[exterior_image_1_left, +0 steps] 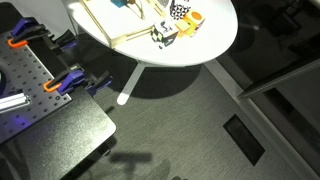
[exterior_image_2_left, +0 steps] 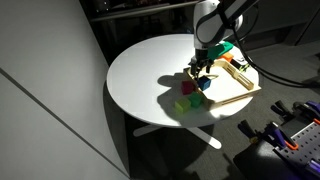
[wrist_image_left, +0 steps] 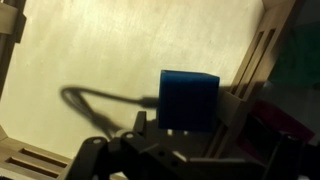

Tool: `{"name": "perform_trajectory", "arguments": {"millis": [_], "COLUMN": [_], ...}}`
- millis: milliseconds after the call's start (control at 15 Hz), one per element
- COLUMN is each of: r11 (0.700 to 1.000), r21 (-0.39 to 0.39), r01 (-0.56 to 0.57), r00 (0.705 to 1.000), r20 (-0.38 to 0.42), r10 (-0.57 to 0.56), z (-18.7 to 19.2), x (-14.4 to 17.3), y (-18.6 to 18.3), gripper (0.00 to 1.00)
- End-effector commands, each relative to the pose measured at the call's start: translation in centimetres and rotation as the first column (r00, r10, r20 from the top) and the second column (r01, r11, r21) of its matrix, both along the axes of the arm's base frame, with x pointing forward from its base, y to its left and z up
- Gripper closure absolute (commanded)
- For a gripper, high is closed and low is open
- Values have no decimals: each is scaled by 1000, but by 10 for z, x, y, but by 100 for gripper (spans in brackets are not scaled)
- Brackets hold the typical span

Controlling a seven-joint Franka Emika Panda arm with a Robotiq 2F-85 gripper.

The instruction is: Place the blue block on top of the pink and green blocks

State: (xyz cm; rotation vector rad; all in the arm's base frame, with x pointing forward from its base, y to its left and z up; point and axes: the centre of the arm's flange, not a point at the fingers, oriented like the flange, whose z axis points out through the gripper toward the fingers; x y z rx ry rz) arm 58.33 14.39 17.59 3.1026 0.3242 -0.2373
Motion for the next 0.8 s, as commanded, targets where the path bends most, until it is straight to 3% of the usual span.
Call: {"name": "perform_trajectory", "arguments": {"millis": [0, 733], "r11": [999, 998], "r21": [1, 0], "r01": [42, 61], "r00": [999, 997], "r20": [-21, -48], "r10": [-42, -61], "z": [-2, -20], "x": [3, 3], "y": [-1, -11], "gripper": [0, 0]}}
